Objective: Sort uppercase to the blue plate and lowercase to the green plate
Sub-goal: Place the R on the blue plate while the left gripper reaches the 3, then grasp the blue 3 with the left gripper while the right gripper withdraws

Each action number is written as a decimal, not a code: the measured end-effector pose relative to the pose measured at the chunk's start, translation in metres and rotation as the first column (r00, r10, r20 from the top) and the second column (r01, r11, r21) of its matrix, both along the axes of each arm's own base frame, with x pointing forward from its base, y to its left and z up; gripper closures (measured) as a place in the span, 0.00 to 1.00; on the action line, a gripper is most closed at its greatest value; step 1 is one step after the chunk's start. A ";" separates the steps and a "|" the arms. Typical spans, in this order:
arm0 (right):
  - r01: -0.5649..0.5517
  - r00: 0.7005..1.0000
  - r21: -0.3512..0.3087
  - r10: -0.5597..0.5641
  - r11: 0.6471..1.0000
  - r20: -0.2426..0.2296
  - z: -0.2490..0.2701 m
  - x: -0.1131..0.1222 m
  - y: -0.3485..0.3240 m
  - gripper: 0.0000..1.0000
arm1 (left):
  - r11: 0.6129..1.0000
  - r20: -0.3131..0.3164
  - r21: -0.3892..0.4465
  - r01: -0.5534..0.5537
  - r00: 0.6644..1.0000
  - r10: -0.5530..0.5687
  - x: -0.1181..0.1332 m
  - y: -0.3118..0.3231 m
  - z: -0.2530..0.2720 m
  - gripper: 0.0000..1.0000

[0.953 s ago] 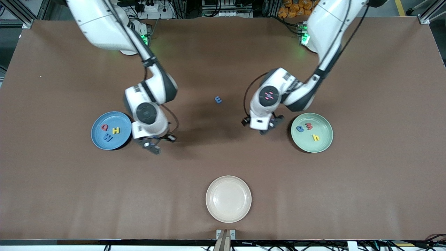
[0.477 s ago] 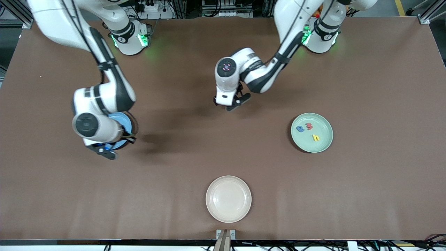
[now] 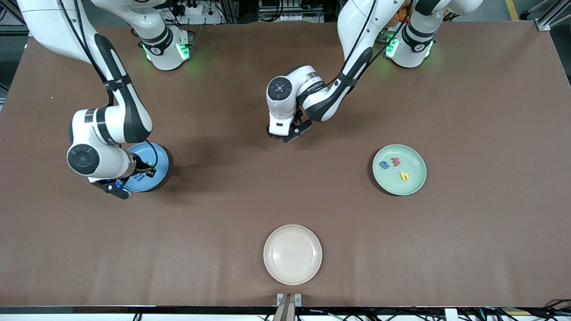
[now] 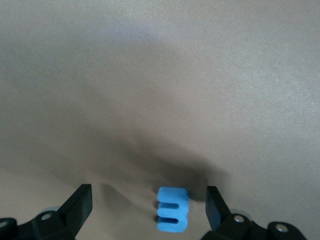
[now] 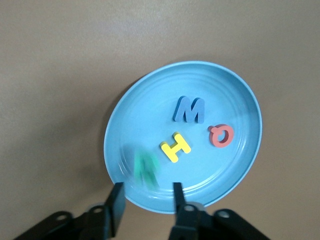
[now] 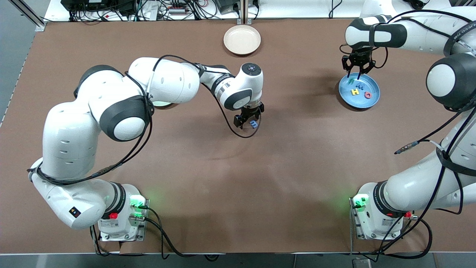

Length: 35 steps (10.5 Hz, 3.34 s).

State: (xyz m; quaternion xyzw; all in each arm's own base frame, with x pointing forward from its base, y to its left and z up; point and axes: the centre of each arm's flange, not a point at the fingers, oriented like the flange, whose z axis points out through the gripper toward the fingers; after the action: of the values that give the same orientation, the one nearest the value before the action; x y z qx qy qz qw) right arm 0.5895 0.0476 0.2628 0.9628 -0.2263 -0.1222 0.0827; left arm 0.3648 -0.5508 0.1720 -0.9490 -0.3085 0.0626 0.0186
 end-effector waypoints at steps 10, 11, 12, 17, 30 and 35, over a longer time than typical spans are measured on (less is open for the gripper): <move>-0.225 0.969 0.080 0.215 0.971 0.120 0.098 -0.013 -0.117 0.00 | 0.994 0.071 0.047 -0.098 0.993 0.094 -0.029 -0.025 -0.011 0.05; -0.273 0.953 0.072 0.259 0.959 0.156 0.127 -0.020 -0.108 0.00 | 0.994 0.076 0.048 -0.096 0.993 0.092 -0.029 -0.026 -0.012 0.10; -0.315 0.935 0.059 0.299 0.947 0.192 0.155 -0.027 -0.099 0.00 | 0.994 0.079 0.048 -0.095 0.993 0.092 -0.028 -0.026 -0.011 0.19; -0.457 0.837 0.004 0.428 0.890 0.341 0.263 -0.031 -0.056 0.00 | 0.994 0.083 0.048 -0.096 0.992 0.091 -0.026 -0.026 -0.009 0.56; -0.477 0.841 0.113 0.416 0.872 0.345 0.389 -0.049 -0.073 0.00 | 0.992 0.103 0.033 -0.119 0.988 0.115 -0.002 -0.018 0.003 0.69; -0.470 0.857 0.135 0.415 0.872 0.304 0.385 -0.053 -0.066 0.00 | 0.992 0.090 0.068 -0.106 0.991 0.100 0.011 -0.005 0.005 0.72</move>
State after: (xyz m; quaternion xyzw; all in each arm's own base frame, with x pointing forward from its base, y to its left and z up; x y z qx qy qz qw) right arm 0.5361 -0.0186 0.6482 0.9997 0.0070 0.0077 -0.0218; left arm 0.3763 -0.5556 0.1766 -0.9323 -0.3596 0.0113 0.0365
